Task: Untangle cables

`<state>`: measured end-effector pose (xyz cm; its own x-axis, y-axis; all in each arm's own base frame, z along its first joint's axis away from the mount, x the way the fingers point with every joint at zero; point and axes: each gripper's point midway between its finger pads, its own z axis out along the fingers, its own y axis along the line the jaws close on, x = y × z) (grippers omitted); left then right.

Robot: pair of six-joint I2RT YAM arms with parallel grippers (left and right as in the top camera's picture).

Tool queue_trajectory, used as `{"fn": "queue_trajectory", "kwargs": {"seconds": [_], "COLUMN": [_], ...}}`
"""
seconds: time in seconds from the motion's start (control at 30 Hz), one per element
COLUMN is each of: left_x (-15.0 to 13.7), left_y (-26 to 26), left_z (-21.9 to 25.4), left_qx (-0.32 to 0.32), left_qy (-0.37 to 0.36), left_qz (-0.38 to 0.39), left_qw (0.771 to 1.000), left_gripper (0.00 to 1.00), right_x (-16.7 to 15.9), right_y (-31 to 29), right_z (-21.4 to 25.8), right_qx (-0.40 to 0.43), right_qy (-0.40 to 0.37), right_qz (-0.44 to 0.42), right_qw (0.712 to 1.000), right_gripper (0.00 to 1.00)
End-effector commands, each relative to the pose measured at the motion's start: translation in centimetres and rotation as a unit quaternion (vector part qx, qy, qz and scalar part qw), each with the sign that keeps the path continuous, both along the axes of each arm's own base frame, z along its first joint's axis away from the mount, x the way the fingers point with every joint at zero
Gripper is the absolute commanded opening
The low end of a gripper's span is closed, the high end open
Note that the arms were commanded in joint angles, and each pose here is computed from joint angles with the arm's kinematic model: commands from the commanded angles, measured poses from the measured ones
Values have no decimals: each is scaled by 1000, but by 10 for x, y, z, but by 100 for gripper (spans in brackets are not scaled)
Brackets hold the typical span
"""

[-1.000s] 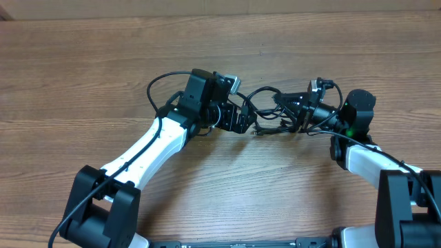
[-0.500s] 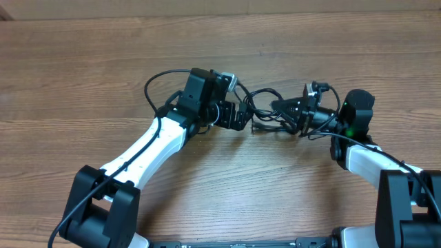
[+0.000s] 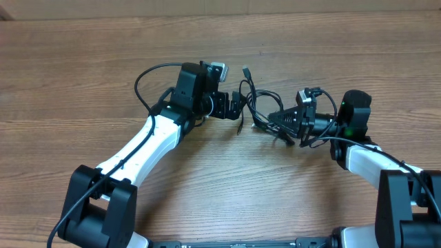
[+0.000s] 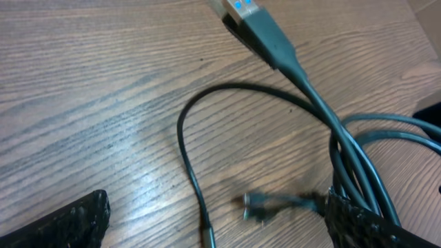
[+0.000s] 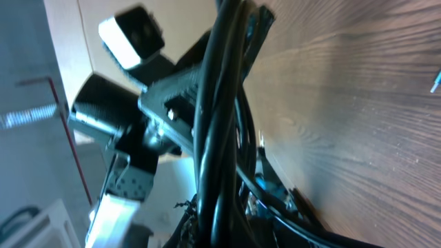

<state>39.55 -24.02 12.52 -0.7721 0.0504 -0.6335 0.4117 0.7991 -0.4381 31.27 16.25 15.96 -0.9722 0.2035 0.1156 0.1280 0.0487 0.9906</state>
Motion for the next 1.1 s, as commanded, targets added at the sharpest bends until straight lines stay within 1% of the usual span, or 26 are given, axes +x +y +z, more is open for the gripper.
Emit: {"fn": "queue_trajectory", "kwargs": {"seconds": [0.0,0.3,0.57,0.93,1.07], "left_x": [6,4,7,10,11], "left_y": [-1,-7,-12,-11,-7], "left_z": [15,17,23,24,22], "left_qx": [-16,-18,-26,-24,-16], "left_qy": [-13,-16,-31,-38,-37], "left_qz": [13,7,3,9,17], "left_qw": [1000,1000,999,999,999], "left_gripper": [100,99,100,99,100], "right_x": [-15,-21,-41,-46,-44], "right_y": [2,10,38,42,42], "right_z": [14,16,18,19,24], "right_qx": [14,15,15,20,19], "right_qy": [-46,-69,-134,-141,-163], "right_qz": [48,69,124,139,136], "right_qw": [998,995,983,980,977], "right_gripper": [4,4,4,4,4]}}
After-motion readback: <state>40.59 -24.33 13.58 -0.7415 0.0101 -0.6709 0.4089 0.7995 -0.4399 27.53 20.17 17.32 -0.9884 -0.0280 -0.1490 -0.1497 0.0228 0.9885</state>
